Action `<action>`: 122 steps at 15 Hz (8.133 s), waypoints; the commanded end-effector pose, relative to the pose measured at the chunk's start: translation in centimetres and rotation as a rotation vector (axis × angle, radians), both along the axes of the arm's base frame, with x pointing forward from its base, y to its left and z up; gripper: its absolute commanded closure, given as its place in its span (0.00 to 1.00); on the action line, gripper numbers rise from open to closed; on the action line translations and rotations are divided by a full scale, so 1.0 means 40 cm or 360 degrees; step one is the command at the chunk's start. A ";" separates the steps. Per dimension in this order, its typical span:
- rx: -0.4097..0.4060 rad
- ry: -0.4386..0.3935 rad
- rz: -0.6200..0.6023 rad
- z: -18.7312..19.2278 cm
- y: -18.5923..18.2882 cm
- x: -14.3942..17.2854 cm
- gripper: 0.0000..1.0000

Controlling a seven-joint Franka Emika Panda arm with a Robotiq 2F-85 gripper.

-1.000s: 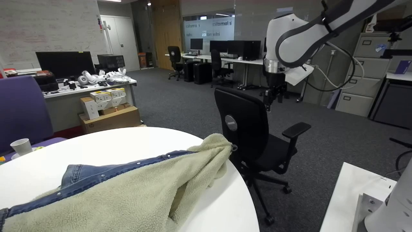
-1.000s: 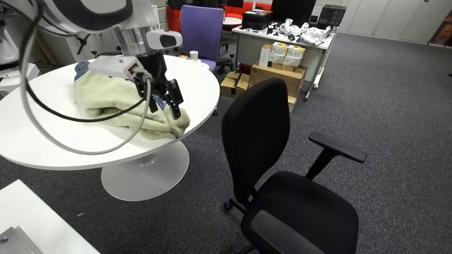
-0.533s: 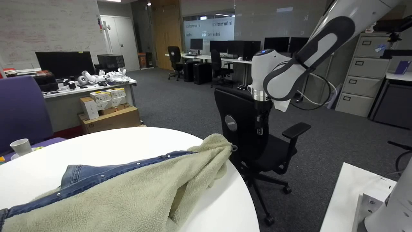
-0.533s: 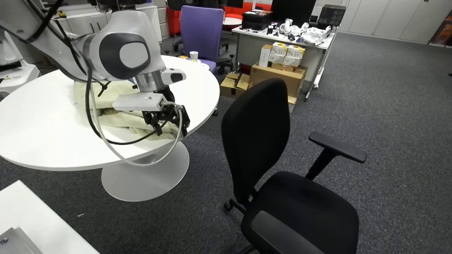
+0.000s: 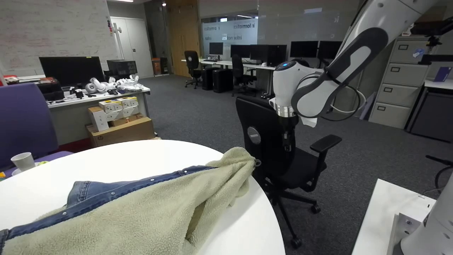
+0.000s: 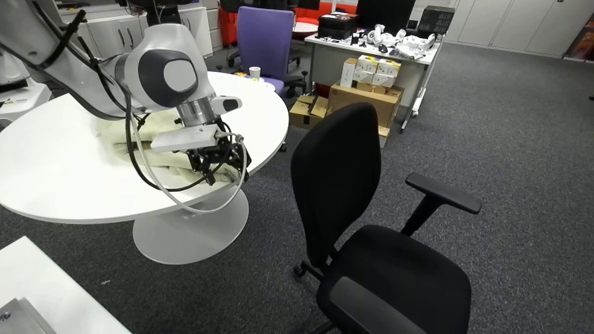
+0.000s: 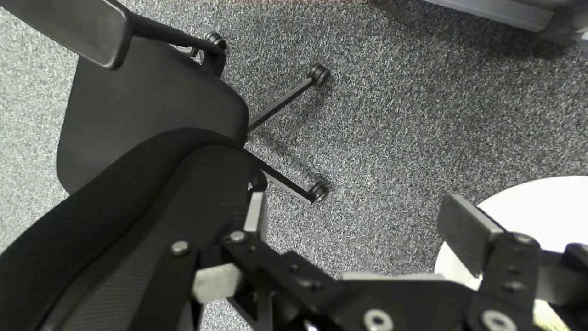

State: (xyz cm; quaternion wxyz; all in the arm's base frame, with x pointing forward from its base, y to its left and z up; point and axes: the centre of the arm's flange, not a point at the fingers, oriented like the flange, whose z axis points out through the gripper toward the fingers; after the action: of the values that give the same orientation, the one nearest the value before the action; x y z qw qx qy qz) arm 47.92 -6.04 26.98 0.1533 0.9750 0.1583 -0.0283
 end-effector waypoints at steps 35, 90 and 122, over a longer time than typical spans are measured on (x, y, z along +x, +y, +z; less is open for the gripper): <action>0.0258 -0.0330 -0.0620 0.144 -0.505 0.235 0.25; 0.0364 0.0023 -0.0093 0.116 -0.202 -0.192 0.23; 0.0170 -0.0820 -0.0428 0.289 0.002 0.025 0.00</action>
State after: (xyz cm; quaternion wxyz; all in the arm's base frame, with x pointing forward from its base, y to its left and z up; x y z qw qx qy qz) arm 44.88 -6.00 39.02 0.1498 0.9721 0.0217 0.1794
